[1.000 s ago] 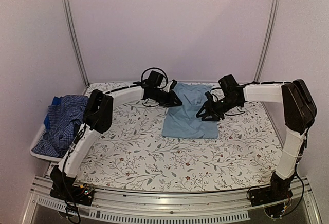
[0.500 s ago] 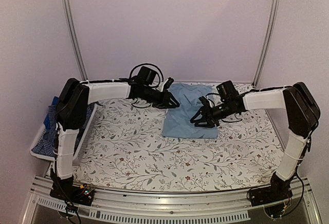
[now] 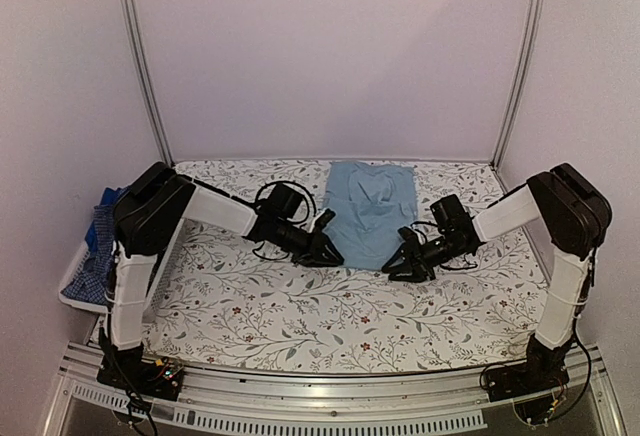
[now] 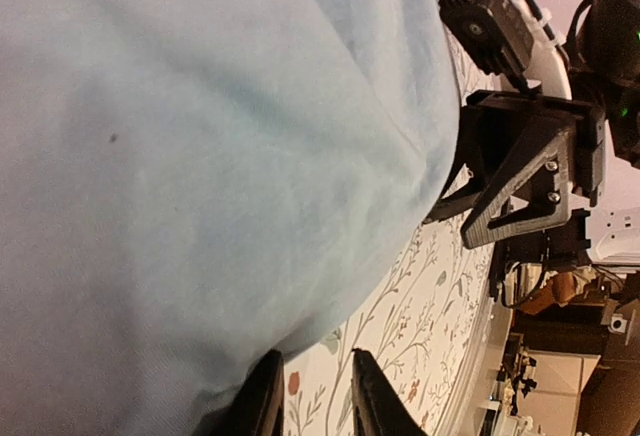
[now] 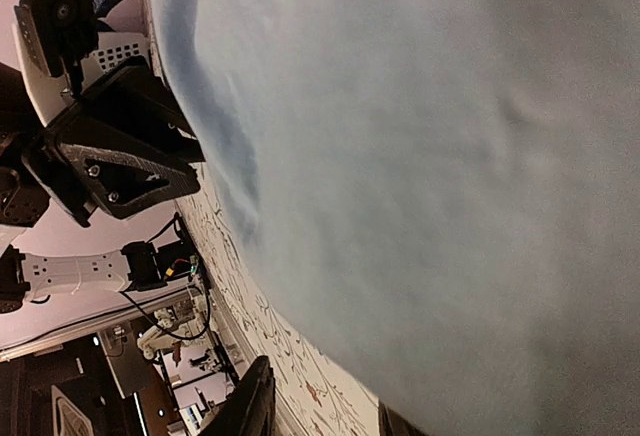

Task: Fold and stack the mixed laundry pile
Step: Smooth out the 2/3-rectangle-folded T-shirt at the center of the board, then pick up the 2/3-rectangle-folded T-shirt from the center of the board.

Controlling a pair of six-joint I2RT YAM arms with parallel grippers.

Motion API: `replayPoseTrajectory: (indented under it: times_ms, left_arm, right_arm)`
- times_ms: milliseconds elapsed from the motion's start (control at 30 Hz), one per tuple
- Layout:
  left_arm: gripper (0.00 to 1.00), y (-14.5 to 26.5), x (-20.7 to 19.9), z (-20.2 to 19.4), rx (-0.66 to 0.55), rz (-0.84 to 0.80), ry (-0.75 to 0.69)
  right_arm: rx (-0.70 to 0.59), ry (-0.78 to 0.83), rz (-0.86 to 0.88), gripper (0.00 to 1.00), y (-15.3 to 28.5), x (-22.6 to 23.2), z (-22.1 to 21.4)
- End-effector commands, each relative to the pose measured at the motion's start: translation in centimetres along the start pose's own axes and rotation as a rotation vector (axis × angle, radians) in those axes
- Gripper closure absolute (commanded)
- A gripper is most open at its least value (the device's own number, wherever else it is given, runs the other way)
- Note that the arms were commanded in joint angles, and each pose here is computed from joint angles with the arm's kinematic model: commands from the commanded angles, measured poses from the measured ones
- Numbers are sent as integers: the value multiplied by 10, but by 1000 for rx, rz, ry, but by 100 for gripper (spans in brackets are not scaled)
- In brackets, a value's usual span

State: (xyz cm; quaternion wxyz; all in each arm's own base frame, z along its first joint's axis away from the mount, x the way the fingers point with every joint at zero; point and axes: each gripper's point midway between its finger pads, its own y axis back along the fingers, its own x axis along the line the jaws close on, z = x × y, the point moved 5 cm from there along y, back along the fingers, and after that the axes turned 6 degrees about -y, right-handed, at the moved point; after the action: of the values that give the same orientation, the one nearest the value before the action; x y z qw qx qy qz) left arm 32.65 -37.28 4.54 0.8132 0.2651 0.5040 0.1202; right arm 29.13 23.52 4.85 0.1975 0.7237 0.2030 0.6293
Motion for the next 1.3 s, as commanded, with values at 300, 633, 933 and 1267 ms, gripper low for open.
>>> replayPoseTrajectory:
  times_ms: [300, 633, 933, 1267]
  left_arm:
    - [75, 90, 1, -6, -157, 136, 30]
    - [74, 84, 49, -7, -54, 303, 87]
    - [72, 54, 46, -21, 26, 254, 65]
    - [96, 53, 40, -20, 20, 233, 53]
  right_arm:
    - [-173, 38, -86, 64, 65, 27, -16]
    - [-193, -71, -288, 58, 57, -9, -1]
    - [-189, -81, -333, 58, 44, -27, 12]
    - [-181, -76, -328, 98, 39, -31, 15]
